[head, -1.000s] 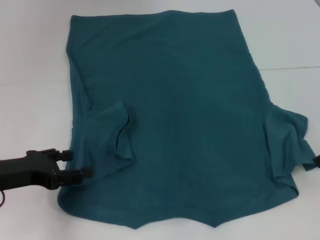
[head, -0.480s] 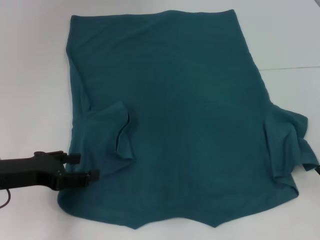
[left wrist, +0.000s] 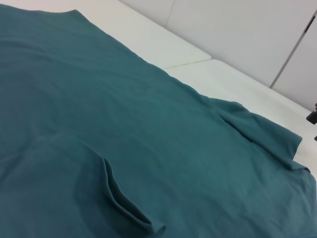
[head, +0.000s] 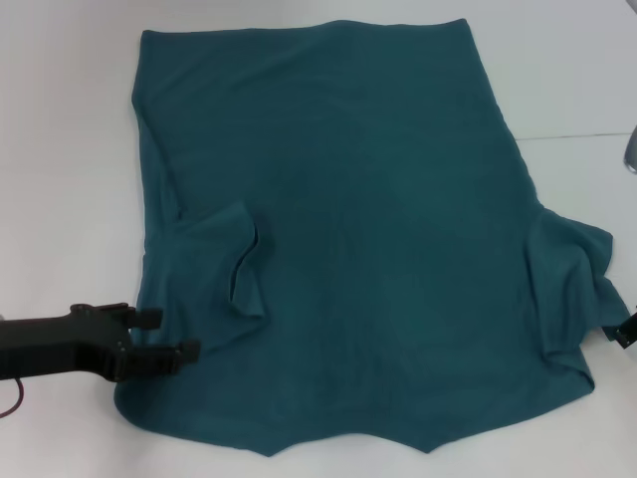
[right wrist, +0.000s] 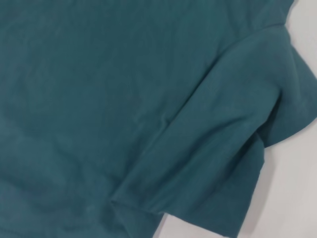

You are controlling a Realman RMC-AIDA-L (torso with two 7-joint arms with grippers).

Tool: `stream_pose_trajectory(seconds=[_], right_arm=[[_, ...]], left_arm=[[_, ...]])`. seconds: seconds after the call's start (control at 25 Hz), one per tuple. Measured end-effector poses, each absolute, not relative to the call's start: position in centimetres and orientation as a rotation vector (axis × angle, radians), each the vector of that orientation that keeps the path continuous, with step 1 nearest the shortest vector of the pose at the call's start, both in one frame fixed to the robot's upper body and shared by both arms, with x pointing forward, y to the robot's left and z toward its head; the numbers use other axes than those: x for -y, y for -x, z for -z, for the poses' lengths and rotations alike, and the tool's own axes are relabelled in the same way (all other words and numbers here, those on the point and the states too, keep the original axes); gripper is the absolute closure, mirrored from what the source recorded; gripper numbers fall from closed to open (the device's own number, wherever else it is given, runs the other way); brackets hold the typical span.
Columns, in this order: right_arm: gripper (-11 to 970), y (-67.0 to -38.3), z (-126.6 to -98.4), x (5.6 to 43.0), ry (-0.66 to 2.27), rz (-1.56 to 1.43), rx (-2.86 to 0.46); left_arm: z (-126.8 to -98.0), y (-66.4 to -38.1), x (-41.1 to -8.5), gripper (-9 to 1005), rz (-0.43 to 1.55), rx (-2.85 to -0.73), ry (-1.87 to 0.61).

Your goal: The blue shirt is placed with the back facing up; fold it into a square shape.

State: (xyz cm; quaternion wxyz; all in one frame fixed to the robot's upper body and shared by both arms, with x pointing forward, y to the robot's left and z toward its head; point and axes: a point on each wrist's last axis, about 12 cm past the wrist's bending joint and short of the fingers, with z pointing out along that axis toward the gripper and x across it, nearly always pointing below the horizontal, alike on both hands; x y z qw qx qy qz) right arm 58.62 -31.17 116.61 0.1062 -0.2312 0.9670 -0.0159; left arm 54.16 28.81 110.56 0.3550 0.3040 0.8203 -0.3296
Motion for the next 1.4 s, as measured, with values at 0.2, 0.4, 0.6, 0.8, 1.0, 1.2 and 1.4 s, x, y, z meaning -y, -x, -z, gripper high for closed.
stream_pose_trajectory(seconds=[0.2, 0.4, 0.6, 0.8, 1.0, 1.2, 1.4], right_arm=[[108, -58.8, -115.8, 30.8, 0.671, 0.061, -2.865], [107, -58.9, -115.3, 30.6, 0.678, 0.075, -2.865], [208, -59.2, -114.7, 30.7, 0.653, 0.081, -2.860], [271, -59.4, -114.2, 31.0, 0.630, 0.090, -2.862], [285, -59.6, -114.1, 31.1, 0.623, 0.098, -2.844], [294, -59.6, -113.5, 31.3, 0.613, 0.098, -2.851], [304, -59.8, -113.0, 31.6, 0.596, 0.101, -2.840]], left_arm=[[-110.4, -54.1, -28.7, 164, 0.850, -2.130, -0.787], [-110.4, -54.1, -28.7, 164, 0.857, -2.136, -0.778], [-110.4, -54.0, -28.7, 164, 0.861, -2.137, -0.778], [-110.4, -54.0, -28.6, 164, 0.871, -2.143, -0.772], [-110.3, -53.9, -28.6, 165, 0.875, -2.145, -0.771], [-110.3, -54.0, -28.5, 165, 0.874, -2.144, -0.770], [-110.3, -54.0, -28.5, 165, 0.871, -2.144, -0.766]])
